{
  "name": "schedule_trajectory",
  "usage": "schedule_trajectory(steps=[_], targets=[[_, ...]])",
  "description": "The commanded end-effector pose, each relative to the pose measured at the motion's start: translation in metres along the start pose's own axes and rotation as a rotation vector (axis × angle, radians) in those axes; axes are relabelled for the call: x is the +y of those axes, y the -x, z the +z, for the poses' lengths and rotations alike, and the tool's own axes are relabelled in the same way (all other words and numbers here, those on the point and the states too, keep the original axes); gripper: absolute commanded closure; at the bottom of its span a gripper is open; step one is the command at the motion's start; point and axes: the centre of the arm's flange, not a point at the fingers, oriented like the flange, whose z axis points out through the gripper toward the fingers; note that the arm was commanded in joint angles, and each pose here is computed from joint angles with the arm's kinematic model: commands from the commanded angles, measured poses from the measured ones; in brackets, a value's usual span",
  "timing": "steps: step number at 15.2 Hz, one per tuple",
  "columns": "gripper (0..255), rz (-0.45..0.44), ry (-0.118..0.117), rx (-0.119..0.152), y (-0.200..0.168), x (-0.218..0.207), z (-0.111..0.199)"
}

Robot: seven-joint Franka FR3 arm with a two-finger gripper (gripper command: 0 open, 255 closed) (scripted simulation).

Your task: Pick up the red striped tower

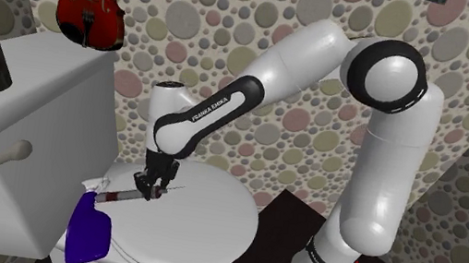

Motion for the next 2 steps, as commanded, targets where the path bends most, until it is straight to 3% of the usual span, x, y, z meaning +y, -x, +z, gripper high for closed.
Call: schedule_trajectory(steps=[1,2], targets=[[255,0.000,0.000,0.000,0.0011,-0.0012,-0.0061],[255,0.000,0.000,0.000,0.0011,-0.0012,-0.0061]])
